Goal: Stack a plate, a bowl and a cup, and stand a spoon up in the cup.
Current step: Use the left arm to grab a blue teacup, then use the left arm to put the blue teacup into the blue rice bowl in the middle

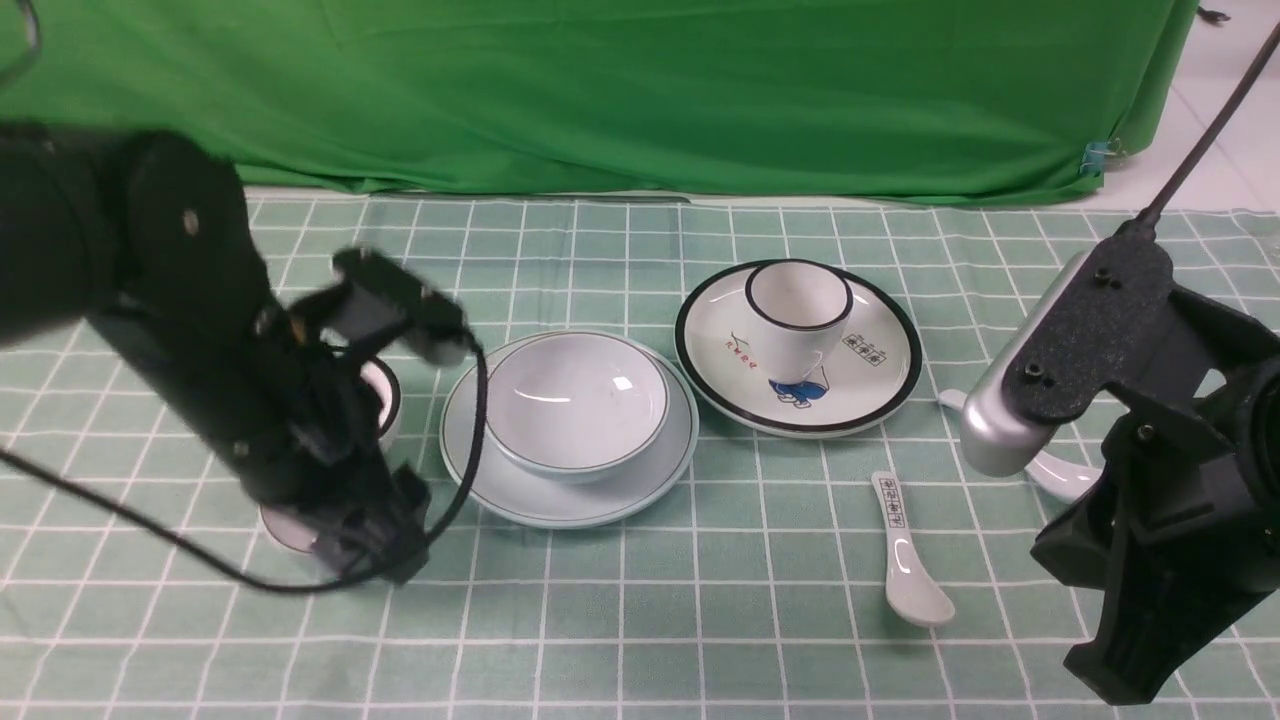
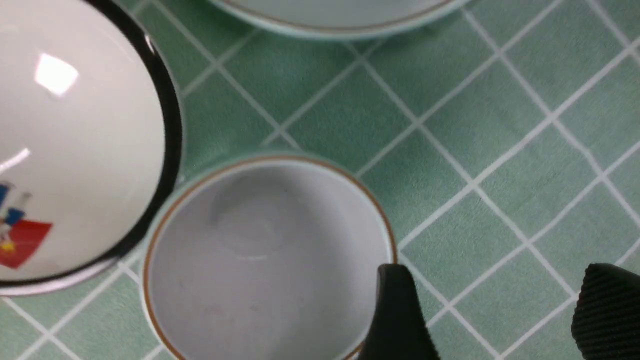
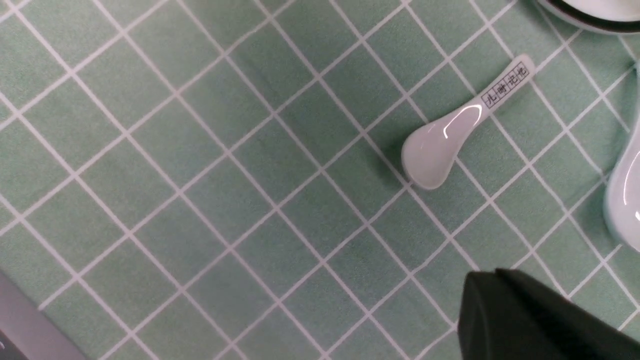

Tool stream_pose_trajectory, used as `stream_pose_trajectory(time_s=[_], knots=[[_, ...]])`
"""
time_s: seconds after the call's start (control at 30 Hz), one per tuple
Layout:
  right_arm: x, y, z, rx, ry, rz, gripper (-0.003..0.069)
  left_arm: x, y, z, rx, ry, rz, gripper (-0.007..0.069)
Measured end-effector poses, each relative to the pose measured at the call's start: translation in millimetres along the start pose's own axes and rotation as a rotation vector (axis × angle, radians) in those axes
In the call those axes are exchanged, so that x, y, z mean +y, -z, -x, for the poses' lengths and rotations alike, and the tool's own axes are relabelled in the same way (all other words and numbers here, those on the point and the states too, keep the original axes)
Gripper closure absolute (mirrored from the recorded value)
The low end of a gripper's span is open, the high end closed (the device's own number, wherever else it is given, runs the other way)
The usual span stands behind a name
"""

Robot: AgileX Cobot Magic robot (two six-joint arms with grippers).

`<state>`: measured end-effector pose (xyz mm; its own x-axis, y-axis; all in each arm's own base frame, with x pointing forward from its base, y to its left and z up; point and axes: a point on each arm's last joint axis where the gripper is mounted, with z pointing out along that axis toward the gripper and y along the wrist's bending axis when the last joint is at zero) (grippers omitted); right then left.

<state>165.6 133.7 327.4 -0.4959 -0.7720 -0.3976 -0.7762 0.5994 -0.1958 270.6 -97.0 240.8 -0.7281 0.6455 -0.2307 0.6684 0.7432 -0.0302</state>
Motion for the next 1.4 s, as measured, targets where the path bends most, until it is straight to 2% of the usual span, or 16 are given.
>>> stream_pose_trajectory(time_s=[0.17, 0.5, 0.6, 0.63, 0.67, 0.7, 0.77, 0.83, 0.93, 1.13, 1.4], knots=[[0.0, 0.0, 0.1, -0.001, 0.002, 0.000, 0.0638, 3.3, -18.7, -10.9, -0.009, -0.028, 0.065, 0.0181], [0.0, 0.0, 0.1, -0.001, 0.003, 0.000, 0.0638, 14.9, -36.7, -9.2, 0.013, -0.103, 0.150, 0.0185], [0.0, 0.0, 0.1, -0.001, 0.004, 0.000, 0.0635, 16.9, -40.0, -8.4, 0.017, -0.116, 0.161, 0.0212], [0.2, -0.6, -0.3, 0.001, 0.004, 0.000, 0.0634, 16.2, -40.1, -9.3, 0.026, -0.108, 0.153, 0.0262], [0.2, -0.6, -0.4, 0.002, 0.004, 0.000, 0.0634, 16.0, -40.1, -9.5, 0.028, -0.104, 0.151, 0.0280], [0.8, -2.6, -1.9, 0.009, 0.005, 0.002, 0.0635, 14.4, -39.7, -10.0, 0.036, -0.075, 0.131, 0.0375], [1.5, -5.1, -3.9, 0.019, 0.006, 0.005, 0.0635, 12.3, -36.7, -8.9, 0.050, -0.045, 0.101, 0.0490], [2.2, -7.3, -5.7, 0.030, 0.008, 0.008, 0.0635, 8.7, -29.5, -4.2, 0.048, -0.024, 0.069, 0.0568], [2.8, -9.0, -7.4, 0.040, 0.009, 0.011, 0.0635, -5.2, 0.0, 19.6, 0.025, -0.053, 0.045, 0.0595], [2.9, -8.9, -7.9, 0.046, 0.005, 0.012, 0.0634, -24.4, 42.1, 85.7, -0.055, -0.183, 0.076, 0.0595], [3.1, -8.9, -8.6, 0.053, 0.004, 0.013, 0.0634, -11.3, -9.0, 156.9, 0.009, -0.241, 0.055, 0.0595]])
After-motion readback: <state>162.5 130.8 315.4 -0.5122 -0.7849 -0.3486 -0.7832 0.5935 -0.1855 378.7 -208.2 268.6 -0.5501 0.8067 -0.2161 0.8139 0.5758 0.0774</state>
